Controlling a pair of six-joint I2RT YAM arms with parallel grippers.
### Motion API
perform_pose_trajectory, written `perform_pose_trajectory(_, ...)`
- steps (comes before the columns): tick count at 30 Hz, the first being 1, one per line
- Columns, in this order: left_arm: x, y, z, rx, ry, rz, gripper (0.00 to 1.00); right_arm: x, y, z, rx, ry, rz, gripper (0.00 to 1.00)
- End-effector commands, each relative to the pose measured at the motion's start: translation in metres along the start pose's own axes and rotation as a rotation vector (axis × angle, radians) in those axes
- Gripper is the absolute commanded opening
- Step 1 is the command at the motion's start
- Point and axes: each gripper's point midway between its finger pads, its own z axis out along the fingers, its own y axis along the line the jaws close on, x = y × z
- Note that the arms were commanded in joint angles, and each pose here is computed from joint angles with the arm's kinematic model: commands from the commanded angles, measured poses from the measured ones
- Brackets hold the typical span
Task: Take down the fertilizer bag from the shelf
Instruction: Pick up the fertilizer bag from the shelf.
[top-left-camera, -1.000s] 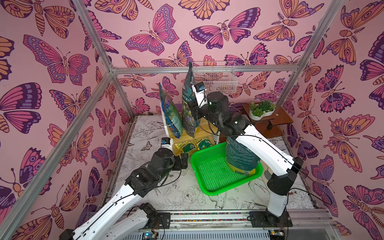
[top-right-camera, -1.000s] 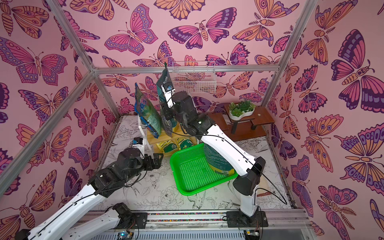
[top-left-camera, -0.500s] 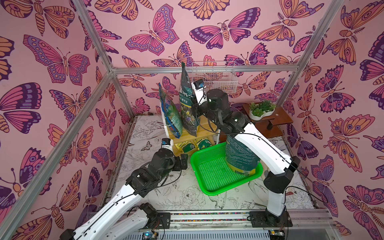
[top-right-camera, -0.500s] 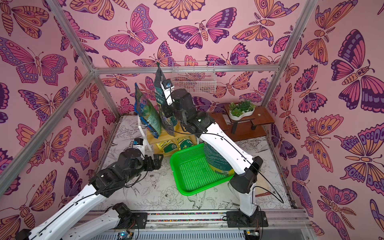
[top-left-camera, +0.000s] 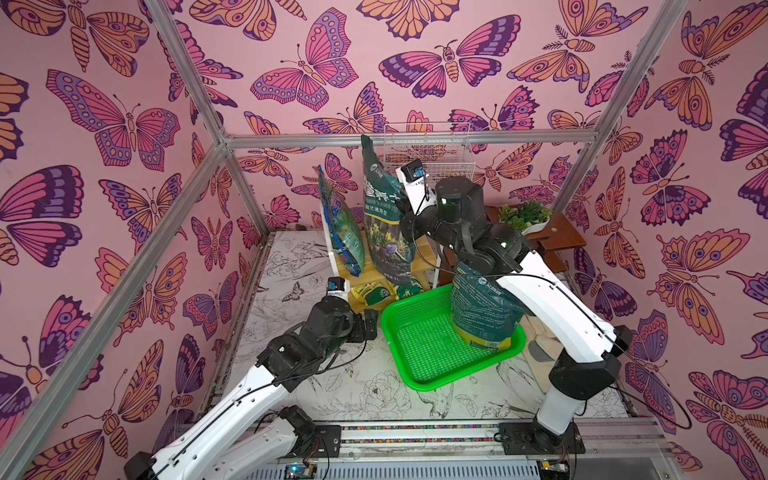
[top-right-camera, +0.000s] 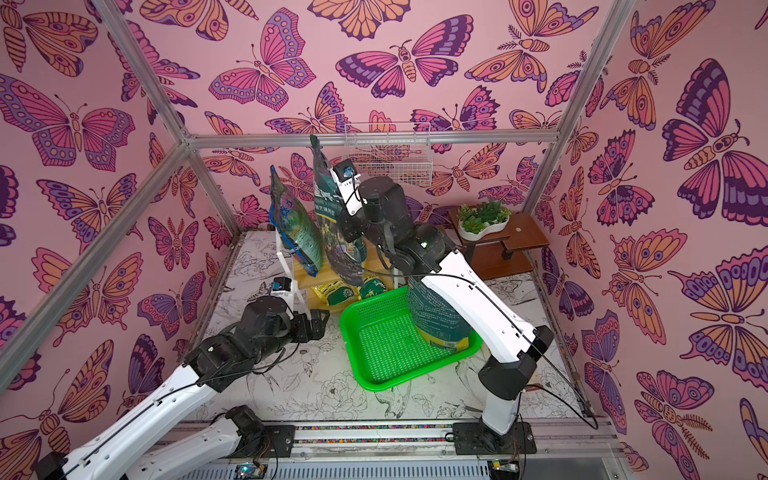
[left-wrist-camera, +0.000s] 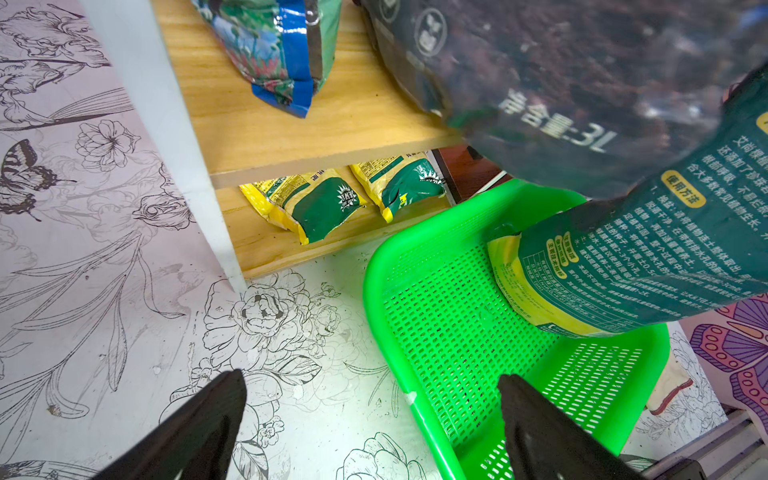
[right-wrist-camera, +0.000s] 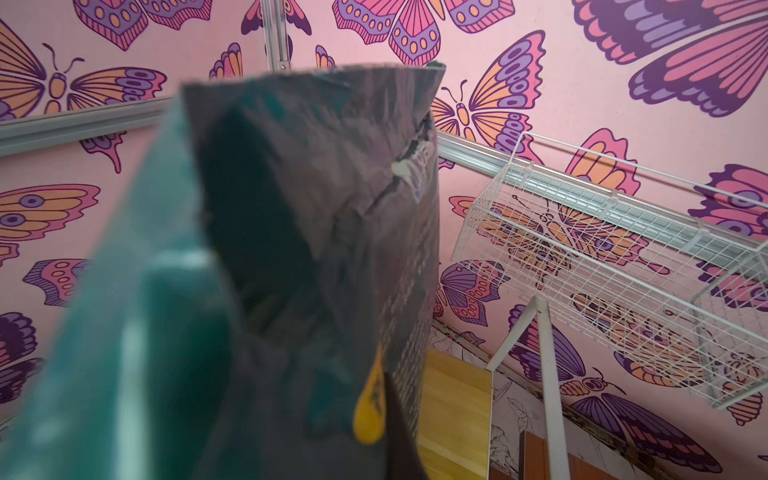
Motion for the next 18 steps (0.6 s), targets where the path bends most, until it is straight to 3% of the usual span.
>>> perform_pose_trajectory(1,0.002,0.001,0.002,0.006,0.003,-0.011,1.00,-0.091,-0.015,-0.070,-0.006,-0.313,0.054,0.00)
perform_pose_trajectory(13,0.001,-0.007,0.005,0.034,0.019,-0.019,1.00,-0.069,-0.024,-0.139,-0.033,-0.282,0.059,0.00)
perform_pose_trajectory(18,-0.001,-0.011,0.011,0.035,0.027,-0.024,1.00,-0.051,-0.022,-0.152,-0.060,-0.237,0.055,0.00)
